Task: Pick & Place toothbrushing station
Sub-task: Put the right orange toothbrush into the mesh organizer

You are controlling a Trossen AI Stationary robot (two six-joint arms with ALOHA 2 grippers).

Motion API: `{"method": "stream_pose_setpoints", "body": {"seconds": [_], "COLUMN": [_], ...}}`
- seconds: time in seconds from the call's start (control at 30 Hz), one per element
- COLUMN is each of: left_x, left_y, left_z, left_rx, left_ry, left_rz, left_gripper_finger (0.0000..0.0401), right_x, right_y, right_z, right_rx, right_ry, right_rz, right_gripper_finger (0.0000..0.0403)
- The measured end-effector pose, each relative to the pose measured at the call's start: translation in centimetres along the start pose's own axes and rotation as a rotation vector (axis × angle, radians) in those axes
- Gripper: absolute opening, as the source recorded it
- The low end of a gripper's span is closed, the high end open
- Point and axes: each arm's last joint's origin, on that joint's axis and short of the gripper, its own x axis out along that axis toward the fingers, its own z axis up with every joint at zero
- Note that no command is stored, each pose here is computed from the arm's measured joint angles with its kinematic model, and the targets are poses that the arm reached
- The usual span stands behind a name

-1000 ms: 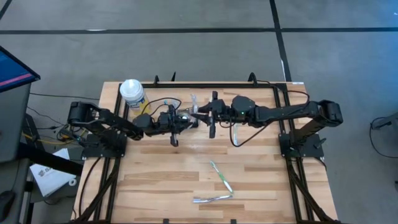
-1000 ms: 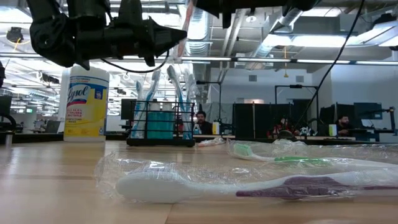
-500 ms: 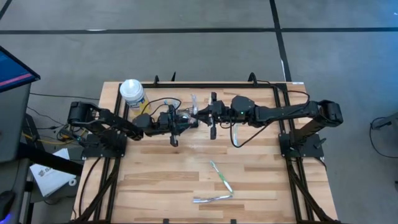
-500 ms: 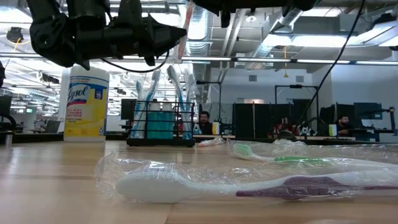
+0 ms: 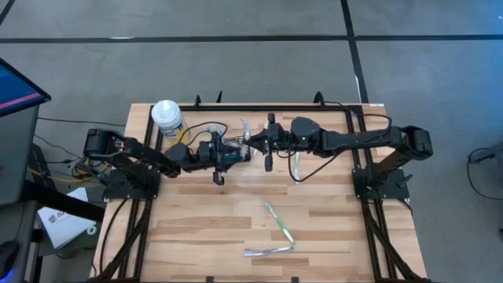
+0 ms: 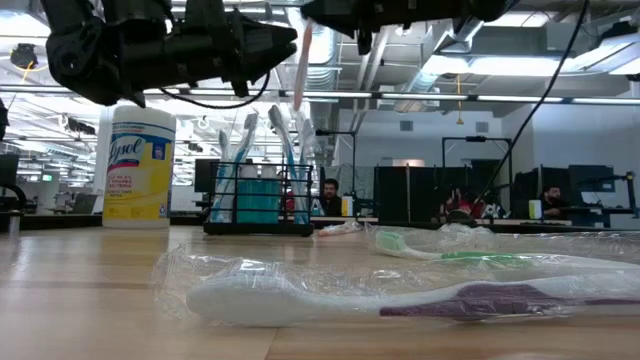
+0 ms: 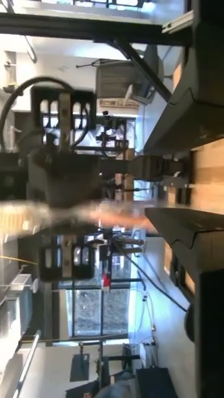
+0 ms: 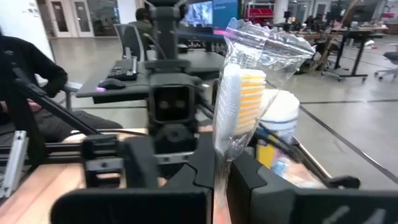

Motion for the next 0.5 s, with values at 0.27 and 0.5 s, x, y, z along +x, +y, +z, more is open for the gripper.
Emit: {"method": "stream_pose_setpoints", "body": {"seconds": [0.27,0.5], "left_x": [-0.3,-0.4], "left_y": [-1.2,-1.6], "left_z": [1.3,1.8], "left_rx": [-0.013,-0.018], "left_ry": [-0.049,-0.063], "left_rz": [-0.046,-0.060], "left_gripper_finger": [0.0144,0.0145], "right_x": [-0.1,-0.3], "right_y": [-2.0,-3.8], "right_z": [-0.1,-0.2], "right_rx": [0.004,0.009], "right_ry": [0.006,0.021], "right_rz": [-0.059,-0.089], "right_gripper_finger": [0.0006,0.0006]}}
